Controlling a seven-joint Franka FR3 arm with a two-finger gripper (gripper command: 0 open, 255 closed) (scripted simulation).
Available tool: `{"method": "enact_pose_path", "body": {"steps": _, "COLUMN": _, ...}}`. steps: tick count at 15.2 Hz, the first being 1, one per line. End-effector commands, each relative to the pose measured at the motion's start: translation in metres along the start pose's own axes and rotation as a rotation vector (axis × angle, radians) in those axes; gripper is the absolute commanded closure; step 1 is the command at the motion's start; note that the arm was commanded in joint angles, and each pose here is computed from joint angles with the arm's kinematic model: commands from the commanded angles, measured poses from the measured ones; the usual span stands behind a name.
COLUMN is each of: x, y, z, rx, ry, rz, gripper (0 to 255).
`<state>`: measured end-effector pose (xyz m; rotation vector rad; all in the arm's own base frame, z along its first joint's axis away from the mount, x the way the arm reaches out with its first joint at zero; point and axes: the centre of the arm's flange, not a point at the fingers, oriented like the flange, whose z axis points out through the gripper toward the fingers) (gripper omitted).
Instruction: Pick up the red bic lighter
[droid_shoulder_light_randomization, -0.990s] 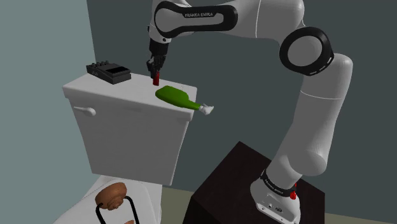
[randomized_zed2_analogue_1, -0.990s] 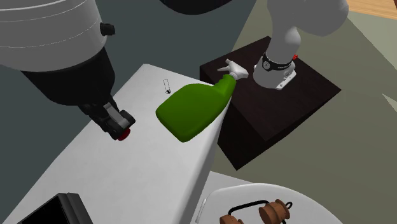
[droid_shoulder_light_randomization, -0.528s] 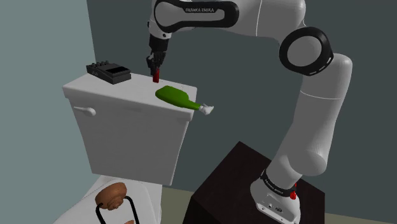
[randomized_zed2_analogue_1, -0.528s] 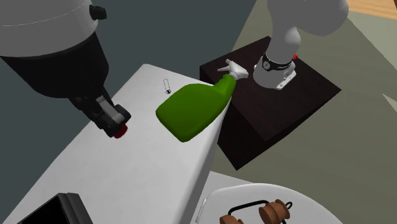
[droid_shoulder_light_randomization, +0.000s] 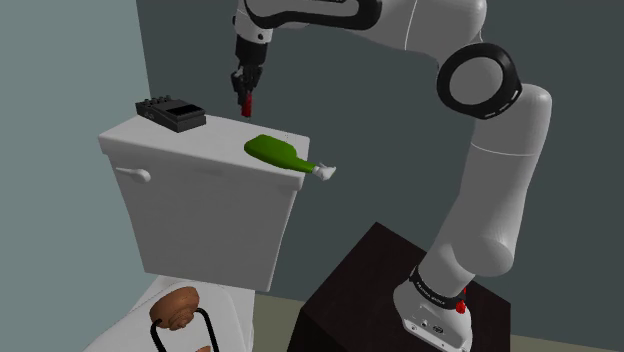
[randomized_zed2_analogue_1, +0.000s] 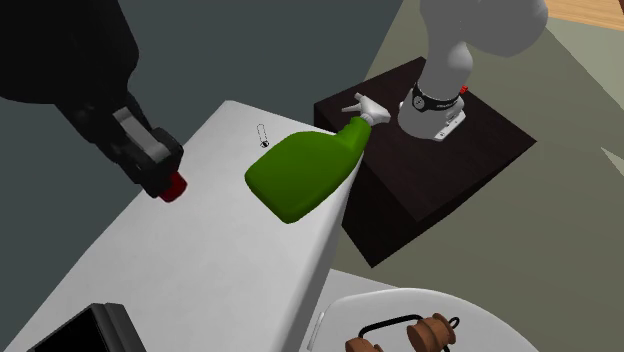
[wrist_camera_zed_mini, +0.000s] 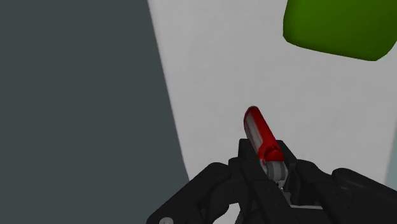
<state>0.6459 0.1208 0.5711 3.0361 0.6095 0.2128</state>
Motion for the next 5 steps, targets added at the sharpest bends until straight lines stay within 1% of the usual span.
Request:
{"method": "enact_pose_path", "body": {"steps": 1, "x": 0.002, "y": -0.001, "z": -0.011, "rx": 0.000, "ry": 0.000, "rz": 0.000, "gripper": 255}}
{"method": "enact_pose_path", "body": {"steps": 3, "x": 0.003, "y": 0.000, "z": -0.022, "rx": 0.000, "ry": 0.000, "rz": 0.000, "gripper": 255}}
{"method": "enact_pose_path", "body": {"steps": 5, "x": 0.003, "y": 0.000, "z": -0.022, "rx": 0.000, "ry": 0.000, "rz": 0.000, "gripper": 255}}
